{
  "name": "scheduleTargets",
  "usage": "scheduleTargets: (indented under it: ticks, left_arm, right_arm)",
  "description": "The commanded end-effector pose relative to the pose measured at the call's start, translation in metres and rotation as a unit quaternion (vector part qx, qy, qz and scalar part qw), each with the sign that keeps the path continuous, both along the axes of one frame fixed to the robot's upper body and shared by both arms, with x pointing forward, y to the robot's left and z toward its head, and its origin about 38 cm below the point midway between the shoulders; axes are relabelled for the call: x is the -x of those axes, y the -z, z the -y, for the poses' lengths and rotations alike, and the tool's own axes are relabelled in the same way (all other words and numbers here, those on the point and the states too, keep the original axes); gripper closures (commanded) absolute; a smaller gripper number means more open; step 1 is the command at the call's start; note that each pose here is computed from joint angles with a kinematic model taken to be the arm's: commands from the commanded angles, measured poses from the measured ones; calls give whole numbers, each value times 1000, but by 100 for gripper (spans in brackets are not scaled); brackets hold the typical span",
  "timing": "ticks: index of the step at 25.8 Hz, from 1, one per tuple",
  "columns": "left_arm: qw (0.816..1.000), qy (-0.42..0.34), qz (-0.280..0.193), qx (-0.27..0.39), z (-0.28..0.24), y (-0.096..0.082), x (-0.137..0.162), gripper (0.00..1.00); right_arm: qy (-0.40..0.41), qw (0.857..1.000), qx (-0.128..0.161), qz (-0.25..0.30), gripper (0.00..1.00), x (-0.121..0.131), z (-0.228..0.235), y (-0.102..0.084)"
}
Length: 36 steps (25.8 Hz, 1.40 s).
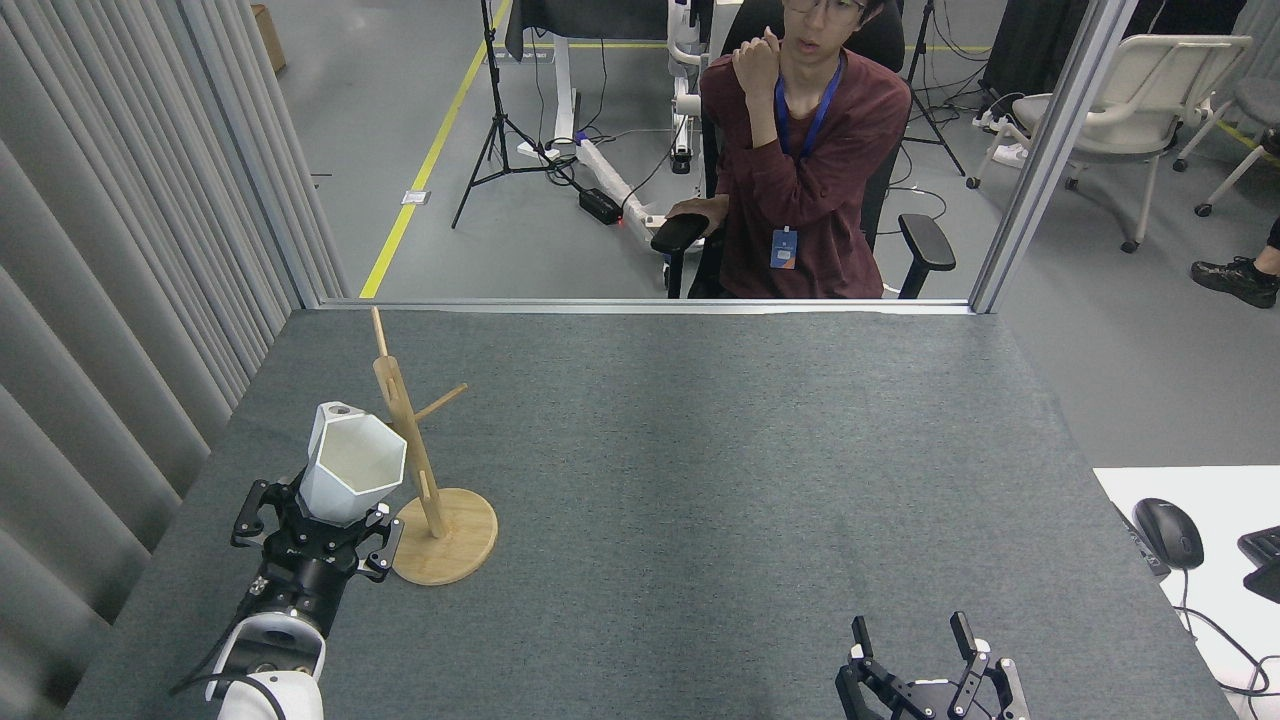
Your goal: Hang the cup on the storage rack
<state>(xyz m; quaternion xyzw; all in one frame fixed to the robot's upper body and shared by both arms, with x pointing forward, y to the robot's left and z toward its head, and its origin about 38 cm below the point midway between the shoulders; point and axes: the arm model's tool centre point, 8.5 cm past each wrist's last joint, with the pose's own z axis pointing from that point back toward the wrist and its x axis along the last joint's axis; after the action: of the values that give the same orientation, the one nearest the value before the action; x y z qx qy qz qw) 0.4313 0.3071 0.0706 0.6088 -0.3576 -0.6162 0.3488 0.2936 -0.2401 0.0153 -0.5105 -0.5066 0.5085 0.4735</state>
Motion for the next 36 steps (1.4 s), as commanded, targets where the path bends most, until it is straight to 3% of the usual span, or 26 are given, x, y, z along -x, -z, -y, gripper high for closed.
scheduleTargets:
  ticks: [1,12,21,25,29,33,36]
  left_arm:
    - [1000,7,12,-4,0,-4,-2,3]
    - [998,31,36,-27,2,-2,13,1]
    - [999,19,18,-42,-11,23,71,1]
    - [1000,2,21,19,-28,34,121,1]
    - [994,5,69,87,-39,11,154,1]
    - [979,87,35,178,-33,8,185,1]
    - [969,74,9,235,-32,11,184,0]
  right_arm:
    - [0,1000,-1,-1,1,0,0,2]
    - [2,1000,-7,-1,1,0,-4,4]
    - [1,1000,-9,1,1,-2,-5,3]
    - [2,1000,-10,1,1,-1,-5,3]
    - [-3,1000,-8,7,1,4,-5,2]
    - [-6,1000,12,1,1,24,6,3]
    - [-5,1000,23,-11,1,47,13,5]
